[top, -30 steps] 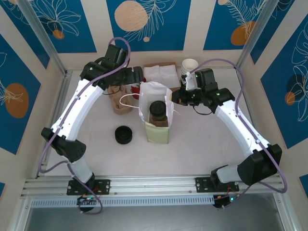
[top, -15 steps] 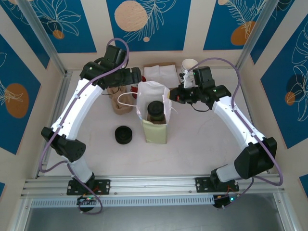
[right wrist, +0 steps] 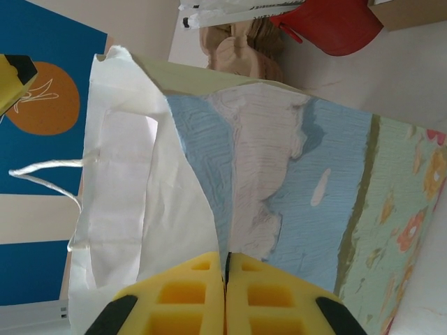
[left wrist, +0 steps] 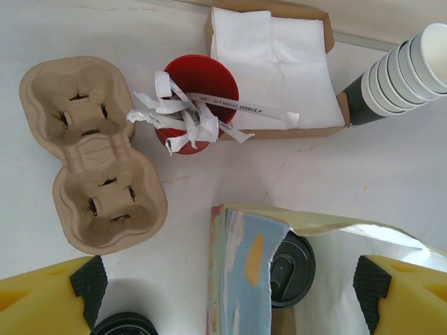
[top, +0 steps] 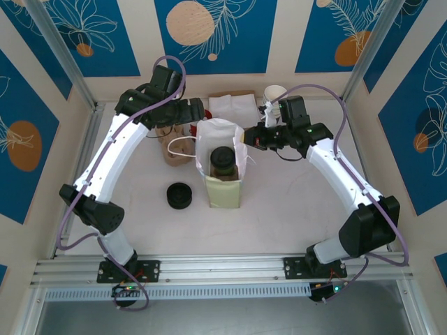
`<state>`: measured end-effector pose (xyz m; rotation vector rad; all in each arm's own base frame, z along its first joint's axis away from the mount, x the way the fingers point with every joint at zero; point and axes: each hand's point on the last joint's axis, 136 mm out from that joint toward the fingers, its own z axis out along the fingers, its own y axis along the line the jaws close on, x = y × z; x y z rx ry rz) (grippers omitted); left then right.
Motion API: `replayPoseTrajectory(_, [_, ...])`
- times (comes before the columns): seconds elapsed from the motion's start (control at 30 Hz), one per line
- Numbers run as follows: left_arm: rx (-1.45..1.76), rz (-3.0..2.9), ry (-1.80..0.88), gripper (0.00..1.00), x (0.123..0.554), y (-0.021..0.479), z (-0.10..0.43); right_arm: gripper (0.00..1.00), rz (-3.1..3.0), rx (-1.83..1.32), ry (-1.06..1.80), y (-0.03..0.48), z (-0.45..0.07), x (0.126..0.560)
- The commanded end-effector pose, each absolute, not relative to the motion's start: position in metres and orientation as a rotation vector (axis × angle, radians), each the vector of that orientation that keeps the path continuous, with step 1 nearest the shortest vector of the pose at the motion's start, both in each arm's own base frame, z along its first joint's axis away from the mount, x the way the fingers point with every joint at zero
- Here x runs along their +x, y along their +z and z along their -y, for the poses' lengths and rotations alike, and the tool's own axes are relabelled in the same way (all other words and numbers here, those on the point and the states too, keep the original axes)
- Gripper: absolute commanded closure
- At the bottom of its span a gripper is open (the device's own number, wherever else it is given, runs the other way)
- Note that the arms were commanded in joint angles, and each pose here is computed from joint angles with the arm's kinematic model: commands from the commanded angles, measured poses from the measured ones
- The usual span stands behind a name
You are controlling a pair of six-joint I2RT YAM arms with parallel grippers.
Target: Pack the takeout coffee
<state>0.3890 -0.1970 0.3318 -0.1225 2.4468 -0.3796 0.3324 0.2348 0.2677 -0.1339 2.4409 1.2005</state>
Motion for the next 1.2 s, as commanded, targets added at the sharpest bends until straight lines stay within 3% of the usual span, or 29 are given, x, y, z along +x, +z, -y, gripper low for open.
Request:
replayPoseTrajectory(0.0, [-0.146, -2.444, -0.388, 0.08, 0.383, 0.339, 0.188, 0.92, -2.446, -0.158, 1.265, 0.265, -0.245, 0.329])
replayPoseTrajectory(0.37, [-0.17, -2.44, -0.356, 0.07, 0.397, 0.339, 0.178, 0.91, -2.476, -0.184, 1.305, 0.258, -0.252, 0.318])
replayPoseTrajectory(0.5, [-0.196, -2.433, -0.323, 0.07, 0.41, 0.339, 0.169, 0.84, -2.466, -0.19, 1.284, 0.263, -0.249, 0.321])
replayPoseTrajectory(0.67, [-0.205, -2.415, -0.297, 0.07, 0.425, 0.338, 0.159, 0.65, -2.438, -0.19, 1.25, 0.276, -0.242, 0.331])
replayPoseTrajectory(0.83, [-0.218, -2.385, -0.277, 0.08, 0.442, 0.341, 0.148, 0.57, -2.383, -0.192, 1.202, 0.299, -0.228, 0.346])
replayPoseTrajectory(1.17, [-0.247, -2.331, -0.271, 0.08, 0.477, 0.345, 0.12, 0.55, -2.161, -0.096, 1.006, 0.38, -0.174, 0.39])
